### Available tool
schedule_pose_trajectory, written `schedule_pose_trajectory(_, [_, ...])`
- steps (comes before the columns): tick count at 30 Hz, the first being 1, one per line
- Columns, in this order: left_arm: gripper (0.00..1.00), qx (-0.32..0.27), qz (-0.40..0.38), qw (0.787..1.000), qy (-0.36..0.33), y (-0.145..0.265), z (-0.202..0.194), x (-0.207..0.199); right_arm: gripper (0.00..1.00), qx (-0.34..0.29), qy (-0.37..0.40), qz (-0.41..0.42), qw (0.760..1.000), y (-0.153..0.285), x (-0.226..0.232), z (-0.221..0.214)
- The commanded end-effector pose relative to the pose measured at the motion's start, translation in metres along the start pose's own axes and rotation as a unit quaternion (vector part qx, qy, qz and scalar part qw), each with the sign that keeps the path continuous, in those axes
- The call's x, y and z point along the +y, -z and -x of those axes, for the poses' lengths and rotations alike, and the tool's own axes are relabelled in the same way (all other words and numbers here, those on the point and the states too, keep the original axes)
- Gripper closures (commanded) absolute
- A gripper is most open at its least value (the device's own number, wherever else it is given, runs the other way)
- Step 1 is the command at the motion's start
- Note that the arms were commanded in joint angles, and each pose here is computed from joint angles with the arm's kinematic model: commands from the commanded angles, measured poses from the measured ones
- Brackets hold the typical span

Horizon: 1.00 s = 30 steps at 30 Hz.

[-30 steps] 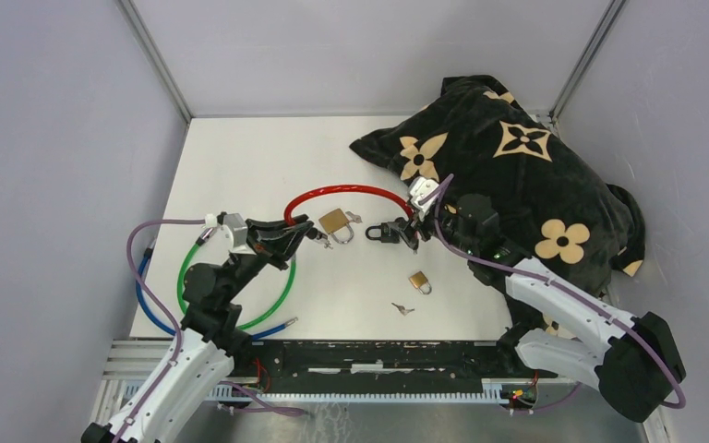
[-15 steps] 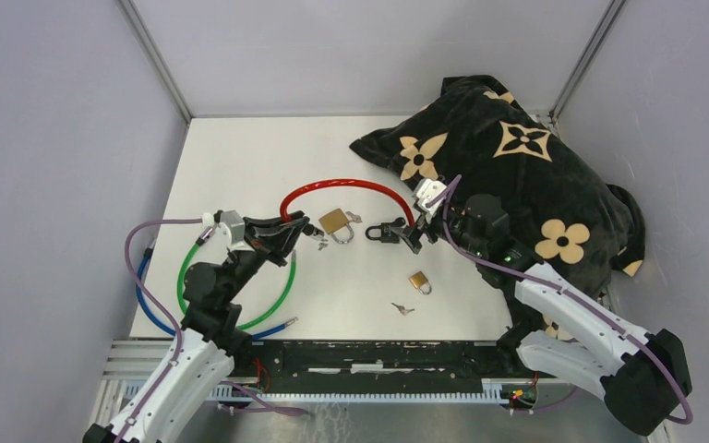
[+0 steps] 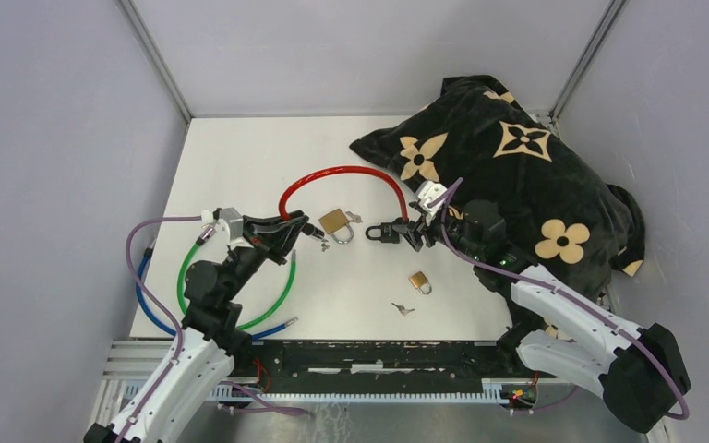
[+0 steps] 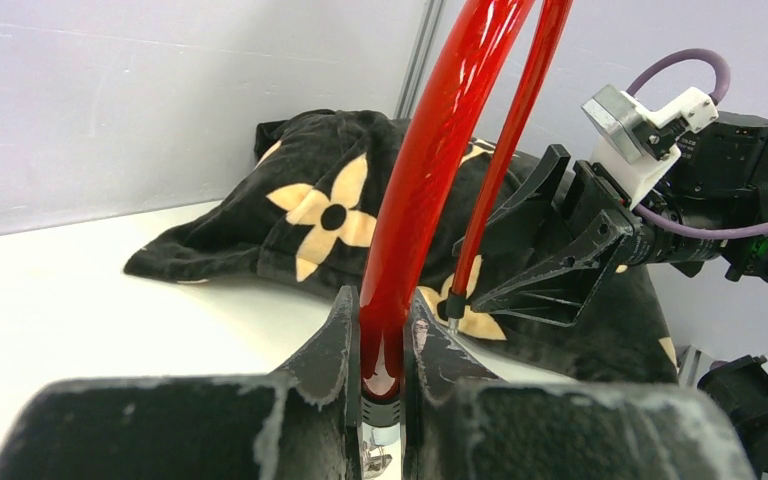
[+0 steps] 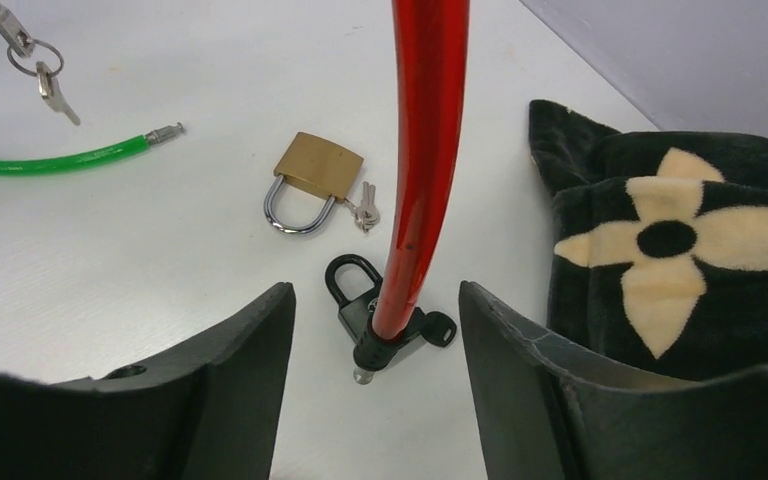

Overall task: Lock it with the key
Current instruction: Lock the lock.

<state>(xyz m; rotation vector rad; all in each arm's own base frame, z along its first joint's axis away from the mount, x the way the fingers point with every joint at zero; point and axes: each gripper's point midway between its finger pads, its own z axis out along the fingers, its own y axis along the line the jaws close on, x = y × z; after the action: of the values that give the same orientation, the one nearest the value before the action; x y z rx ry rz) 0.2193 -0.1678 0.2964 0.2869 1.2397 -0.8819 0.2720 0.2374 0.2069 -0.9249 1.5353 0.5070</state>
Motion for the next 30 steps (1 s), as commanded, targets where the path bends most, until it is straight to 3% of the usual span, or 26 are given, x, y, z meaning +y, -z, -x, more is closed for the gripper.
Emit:
schedule_pose_trajectory(1, [0.98, -0.052, -0.017, 0.998, 0.01, -0.003, 0.031, -0.011, 0.39, -0.032, -0.01, -0.02, 0.999, -0.004, -0.009, 0.014])
schedule_pose_trajectory(8, [0.98, -0.053, -0.027, 0.998, 0.02, -0.003, 0.031, -0.015, 0.35, -0.043, -0.023, -0.028, 0.998, -0.015, -0.014, 0.021])
schedule_pose_trajectory(11, [0.98, -0.055, -0.031, 0.998, 0.021, -0.002, 0.033, -0.017, 0.42, -0.043, -0.023, -0.038, 0.998, -0.019, -0.02, 0.022])
schedule_pose_trajectory(13, [0.98, -0.055, -0.033, 0.998, 0.021, -0.002, 0.033, -0.018, 0.59, -0.05, -0.026, -0.041, 0.998, -0.021, -0.021, 0.026])
schedule_pose_trajectory(14, [0.98, -0.056, -0.034, 0.998, 0.022, -0.002, 0.033, -0.018, 0.76, -0.055, -0.033, -0.043, 0.997, -0.021, -0.022, 0.03])
schedule_pose_trajectory(16, [0.98, -0.062, -0.023, 0.997, 0.029, -0.002, 0.035, -0.015, 1.0, -0.075, -0.049, -0.04, 0.995, -0.021, -0.023, 0.047])
schedule_pose_trajectory(20, [0.98, -0.118, 0.04, 0.99, 0.073, -0.007, 0.062, 0.005, 1.0, -0.192, -0.081, -0.001, 0.978, -0.018, -0.013, 0.134])
schedule_pose_trajectory(23, [0.98, -0.157, 0.085, 0.973, 0.144, -0.009, 0.077, 0.021, 1.0, -0.284, -0.085, 0.041, 0.954, -0.02, 0.015, 0.209])
schedule_pose_trajectory(26, [0.98, -0.2, 0.113, 0.946, 0.23, -0.004, 0.088, 0.036, 1.0, -0.371, -0.081, 0.092, 0.921, -0.016, 0.048, 0.276])
schedule_pose_trajectory(30, [0.98, -0.257, 0.121, 0.897, 0.338, 0.008, 0.104, 0.054, 1.0, -0.42, -0.078, 0.133, 0.894, -0.026, 0.074, 0.321])
